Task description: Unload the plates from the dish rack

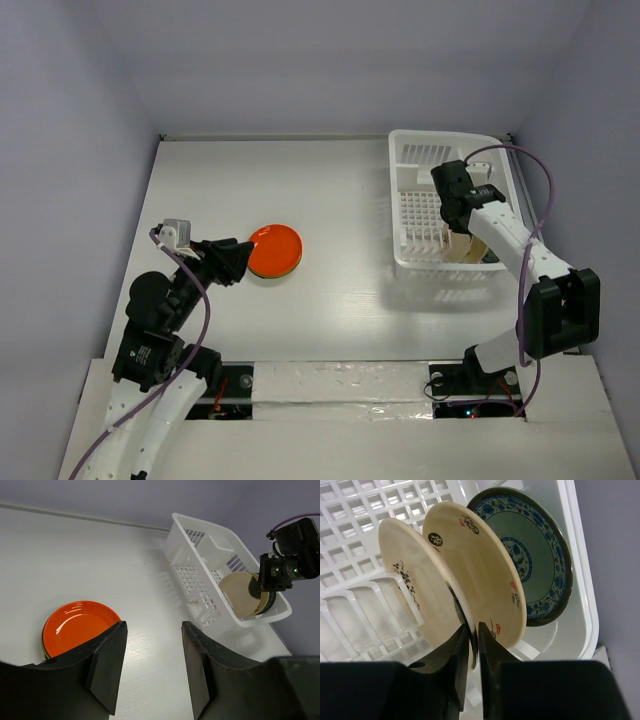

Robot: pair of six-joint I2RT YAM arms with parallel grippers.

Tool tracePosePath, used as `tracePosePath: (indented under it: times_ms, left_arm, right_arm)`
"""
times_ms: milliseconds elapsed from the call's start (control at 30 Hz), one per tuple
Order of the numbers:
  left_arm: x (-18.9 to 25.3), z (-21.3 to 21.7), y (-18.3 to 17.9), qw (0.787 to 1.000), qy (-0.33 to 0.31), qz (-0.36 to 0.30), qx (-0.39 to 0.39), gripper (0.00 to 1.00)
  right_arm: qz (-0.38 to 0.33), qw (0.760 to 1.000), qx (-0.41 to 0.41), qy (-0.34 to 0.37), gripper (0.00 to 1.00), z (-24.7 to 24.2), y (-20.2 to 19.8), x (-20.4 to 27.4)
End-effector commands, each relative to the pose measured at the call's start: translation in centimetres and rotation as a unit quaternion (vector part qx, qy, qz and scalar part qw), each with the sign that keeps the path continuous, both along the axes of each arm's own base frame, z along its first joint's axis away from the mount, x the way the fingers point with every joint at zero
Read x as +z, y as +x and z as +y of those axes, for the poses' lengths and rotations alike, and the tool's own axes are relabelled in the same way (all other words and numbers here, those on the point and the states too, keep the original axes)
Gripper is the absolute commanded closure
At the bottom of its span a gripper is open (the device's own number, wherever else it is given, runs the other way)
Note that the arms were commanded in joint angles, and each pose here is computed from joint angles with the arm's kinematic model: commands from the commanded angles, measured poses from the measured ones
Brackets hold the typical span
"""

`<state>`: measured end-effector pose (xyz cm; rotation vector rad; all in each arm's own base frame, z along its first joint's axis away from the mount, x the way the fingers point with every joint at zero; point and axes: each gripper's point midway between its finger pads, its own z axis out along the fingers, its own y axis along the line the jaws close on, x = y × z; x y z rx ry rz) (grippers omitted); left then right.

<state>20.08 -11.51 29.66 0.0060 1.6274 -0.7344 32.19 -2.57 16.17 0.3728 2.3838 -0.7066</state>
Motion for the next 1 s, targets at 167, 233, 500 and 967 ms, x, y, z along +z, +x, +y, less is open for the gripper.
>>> tracePosePath:
  times_ms: [167,233,500,967]
  left_arm:
    - [0.9,0.0,0.1,1.0,-0.007,-0.021,-0.001,0.55]
    - [1.0,0.0,0.1,1.0,-0.008,-0.021,0.0,0.55]
    - [0.8,-0.1,0.2,1.0,-0.007,-0.017,-0.001,0.55]
    - [0.5,-0.1,0.4,1.0,-0.006,-0.01,0.002,0.55]
  right_arm:
    - [-0.036,0.998,0.013,-0.045,0.98,0.1,0.0,4.1]
    - [-0.044,0.997,0.02,-0.056,1.0,0.5,-0.2,4.9]
    - [-0.074,0.994,0.025,-0.08,1.0,0.9,-0.9,7.9]
    - [-0.233,0.962,0.132,0.055,1.0,11.4,-0.9,17.5]
